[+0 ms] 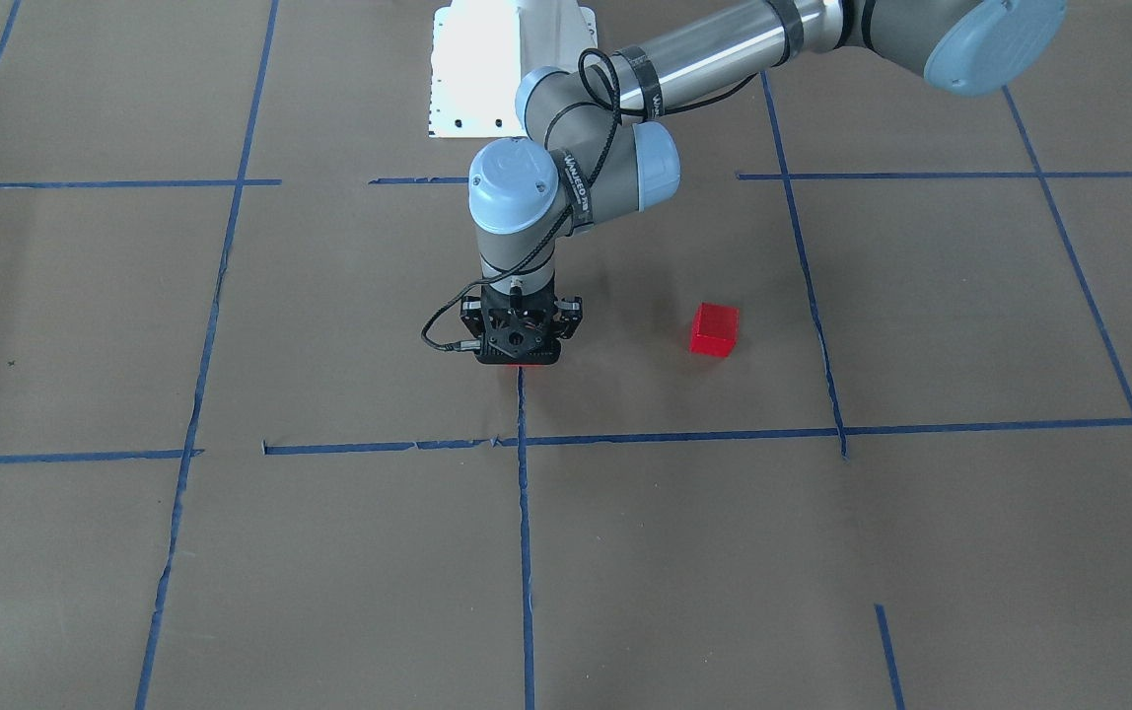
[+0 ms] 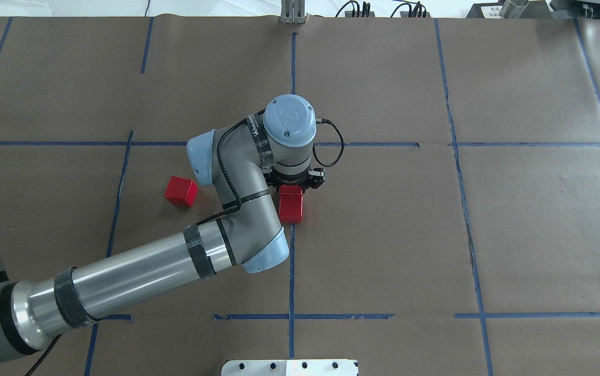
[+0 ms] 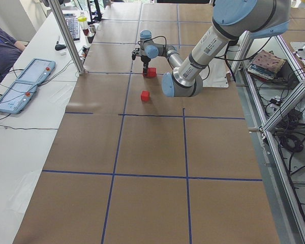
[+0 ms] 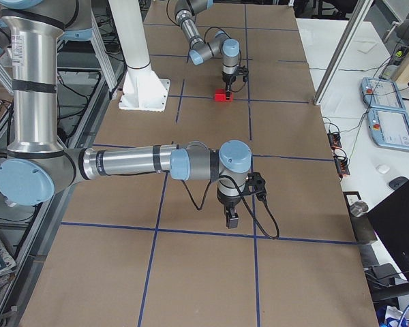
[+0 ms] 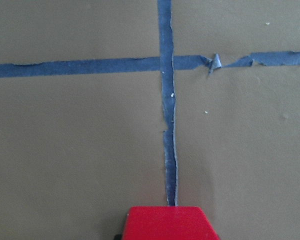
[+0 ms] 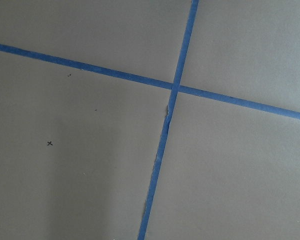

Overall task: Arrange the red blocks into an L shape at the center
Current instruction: 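Set the cube down against the placed cube and open the left gripper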

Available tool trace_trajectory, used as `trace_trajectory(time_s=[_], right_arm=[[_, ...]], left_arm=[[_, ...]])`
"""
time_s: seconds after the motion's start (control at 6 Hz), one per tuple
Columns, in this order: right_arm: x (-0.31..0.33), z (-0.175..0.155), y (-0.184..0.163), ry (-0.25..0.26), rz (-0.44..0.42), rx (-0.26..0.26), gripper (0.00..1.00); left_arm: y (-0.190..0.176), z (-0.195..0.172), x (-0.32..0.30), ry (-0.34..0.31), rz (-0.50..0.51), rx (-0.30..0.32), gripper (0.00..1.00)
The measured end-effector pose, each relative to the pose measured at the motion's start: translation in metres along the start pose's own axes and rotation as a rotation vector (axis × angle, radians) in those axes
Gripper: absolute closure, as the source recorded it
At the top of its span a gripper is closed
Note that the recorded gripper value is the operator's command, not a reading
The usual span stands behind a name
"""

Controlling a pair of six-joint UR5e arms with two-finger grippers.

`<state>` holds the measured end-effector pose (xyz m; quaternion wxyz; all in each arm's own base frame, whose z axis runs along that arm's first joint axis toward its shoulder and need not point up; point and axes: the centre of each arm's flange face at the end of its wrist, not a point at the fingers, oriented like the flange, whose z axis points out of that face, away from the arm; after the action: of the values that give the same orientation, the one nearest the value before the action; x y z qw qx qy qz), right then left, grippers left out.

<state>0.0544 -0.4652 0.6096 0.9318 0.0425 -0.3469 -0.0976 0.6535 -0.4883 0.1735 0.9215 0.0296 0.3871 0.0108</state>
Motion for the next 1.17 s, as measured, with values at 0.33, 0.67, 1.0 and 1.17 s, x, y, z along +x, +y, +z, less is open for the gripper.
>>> trace_trajectory(time_s=[0.33, 0.67, 1.0, 1.17], right_arm=[[0.0002, 0.0002, 0.0, 0.0, 0.001, 0.0, 0.0], [0.0001, 0.0001, 0.0001, 0.0, 0.0, 0.0, 0.0], [0.0001, 0.0001, -0.0004, 0.0, 0.002, -0.001, 0.0], [0.0002, 0.0001, -0.0005, 0.0, 0.002, -0.001, 0.0]], left_arm=[[-0.0001, -0.0006, 0.0007, 0.005, 0.003, 0.002, 0.45], [-0.0001, -0.0005, 0.0007, 0.006, 0.004, 0.002, 0.39], [0.0, -0.0003, 0.0005, 0.009, 0.006, 0.002, 0.3], [0.0001, 0.0001, 0.0001, 0.009, 0.007, 0.002, 0.24]])
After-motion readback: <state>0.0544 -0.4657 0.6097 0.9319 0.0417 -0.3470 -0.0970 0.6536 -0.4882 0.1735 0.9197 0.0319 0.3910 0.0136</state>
